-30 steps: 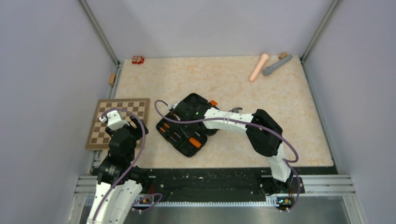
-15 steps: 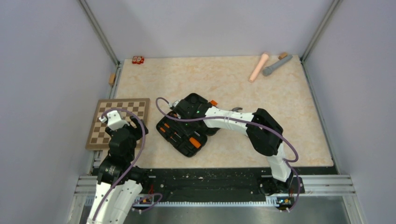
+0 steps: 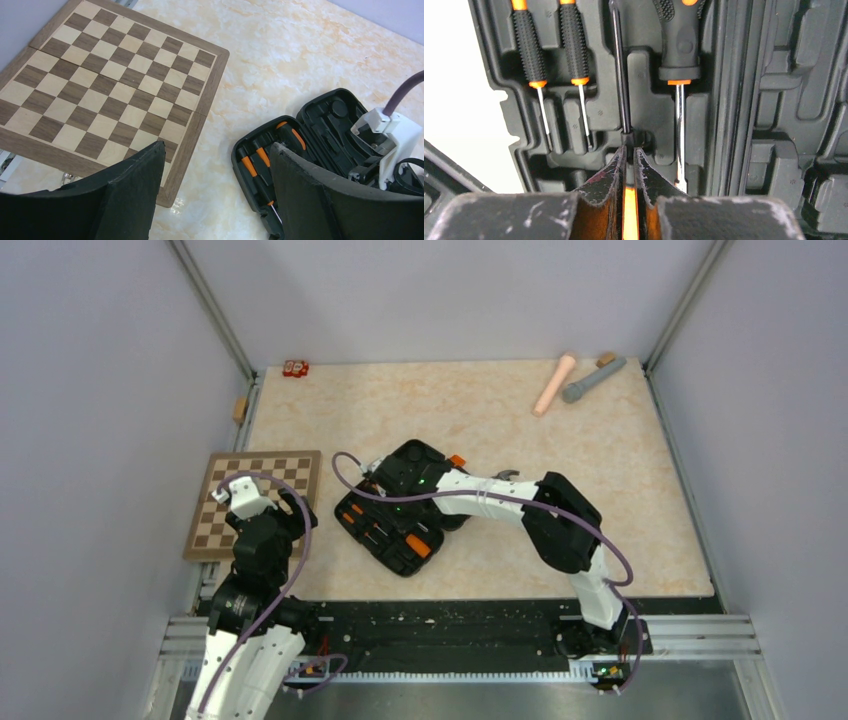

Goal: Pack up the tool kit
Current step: Place the screwdriver in the toolbox.

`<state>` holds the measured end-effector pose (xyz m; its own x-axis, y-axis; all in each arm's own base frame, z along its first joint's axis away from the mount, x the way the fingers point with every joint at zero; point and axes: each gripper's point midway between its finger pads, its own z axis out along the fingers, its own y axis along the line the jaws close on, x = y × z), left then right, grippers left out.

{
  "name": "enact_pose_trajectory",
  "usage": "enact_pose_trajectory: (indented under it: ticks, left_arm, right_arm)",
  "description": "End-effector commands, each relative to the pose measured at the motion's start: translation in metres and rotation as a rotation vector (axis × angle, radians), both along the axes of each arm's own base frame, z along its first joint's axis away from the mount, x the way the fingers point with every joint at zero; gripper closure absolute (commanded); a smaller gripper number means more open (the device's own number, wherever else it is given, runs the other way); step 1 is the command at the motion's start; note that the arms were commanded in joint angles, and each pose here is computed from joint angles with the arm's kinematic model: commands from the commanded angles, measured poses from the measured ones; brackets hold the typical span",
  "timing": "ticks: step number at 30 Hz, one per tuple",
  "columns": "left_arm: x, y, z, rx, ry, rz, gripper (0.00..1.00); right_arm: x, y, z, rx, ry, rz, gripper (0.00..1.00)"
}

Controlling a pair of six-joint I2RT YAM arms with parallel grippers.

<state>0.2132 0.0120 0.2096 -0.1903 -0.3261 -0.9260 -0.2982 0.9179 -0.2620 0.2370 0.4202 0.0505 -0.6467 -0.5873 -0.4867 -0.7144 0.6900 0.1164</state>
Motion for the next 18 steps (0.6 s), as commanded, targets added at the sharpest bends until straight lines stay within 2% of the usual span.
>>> enact_pose_trajectory:
  ticks: [1, 7, 18]
  left_arm:
    - [0.005, -0.001, 0.006, 0.004, -0.025, -0.003, 0.20]
    - [0.005, 0.000, 0.006, 0.004, -0.025, -0.003, 0.20]
    - [0.004, -0.001, 0.007, 0.001, -0.028, -0.005, 0.20]
  right_arm:
    - [-0.003, -0.004, -0.024, -0.073, 0.019, 0.010, 0.93]
    - [-0.004, -0.021, -0.054, -0.187, 0.034, -0.006, 1.00]
    - [-0.012, -0.047, -0.097, -0.366, 0.079, -0.022, 1.00]
